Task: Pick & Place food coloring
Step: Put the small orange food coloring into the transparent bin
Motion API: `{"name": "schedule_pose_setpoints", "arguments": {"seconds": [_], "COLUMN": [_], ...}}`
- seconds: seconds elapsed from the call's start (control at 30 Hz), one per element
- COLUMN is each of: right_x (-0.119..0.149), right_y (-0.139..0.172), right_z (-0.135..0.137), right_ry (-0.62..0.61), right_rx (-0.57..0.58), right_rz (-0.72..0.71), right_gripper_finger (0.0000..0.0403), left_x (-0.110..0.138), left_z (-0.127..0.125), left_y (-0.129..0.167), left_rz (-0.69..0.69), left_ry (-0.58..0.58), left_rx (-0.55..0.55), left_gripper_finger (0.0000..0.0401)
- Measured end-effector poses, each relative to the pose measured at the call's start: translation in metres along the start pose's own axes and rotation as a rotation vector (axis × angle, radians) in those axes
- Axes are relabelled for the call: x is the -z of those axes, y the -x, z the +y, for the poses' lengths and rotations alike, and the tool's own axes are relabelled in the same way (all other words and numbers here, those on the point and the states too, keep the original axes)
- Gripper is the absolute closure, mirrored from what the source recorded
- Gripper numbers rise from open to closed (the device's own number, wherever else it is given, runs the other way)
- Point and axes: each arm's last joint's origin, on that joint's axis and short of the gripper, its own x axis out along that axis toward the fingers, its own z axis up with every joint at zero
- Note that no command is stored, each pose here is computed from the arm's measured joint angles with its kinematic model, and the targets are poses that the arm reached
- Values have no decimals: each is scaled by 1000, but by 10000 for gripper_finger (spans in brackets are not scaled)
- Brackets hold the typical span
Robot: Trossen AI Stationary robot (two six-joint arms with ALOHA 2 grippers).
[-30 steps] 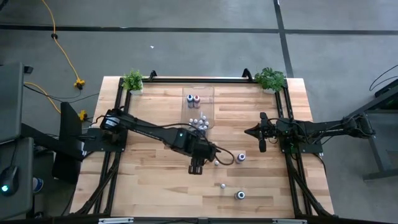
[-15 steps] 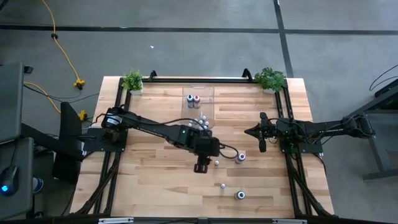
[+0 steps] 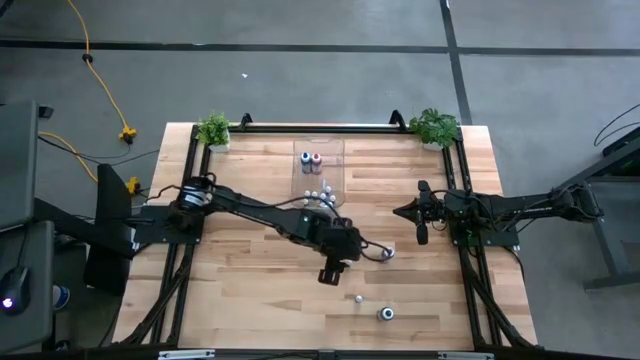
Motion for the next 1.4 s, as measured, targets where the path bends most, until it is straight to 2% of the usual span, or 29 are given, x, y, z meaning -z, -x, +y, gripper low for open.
{"name": "schedule_pose_setpoints", "arguments": {"seconds": [0.2,0.57,0.77,1.0,1.13,1.4], "right_x": [0,0,0,0,0,0], "right_y": [0,0,0,0,0,0], "right_z": [0,0,0,0,0,0], "right_ry": [0,0,0,0,0,0], "right_rx": [-1,0,0,0,0,0], "right_rz": [0,0,0,0,0,0], "right_gripper_finger": [402,402,402,402,402,402], "left_x": [12,10,18,21,20,16], "left_z": [-1,-9,-15,-14,-12,-12], "left_y": [-27,-28,-34,-36,-38,-38], "left_rz": [74,58,72,84,77,36], "left_ry": [0,-18,-31,-36,-37,-31], "left_rx": [-26,-53,-56,-63,-112,-114], "left_gripper_finger": [213,213,213,213,213,213]}}
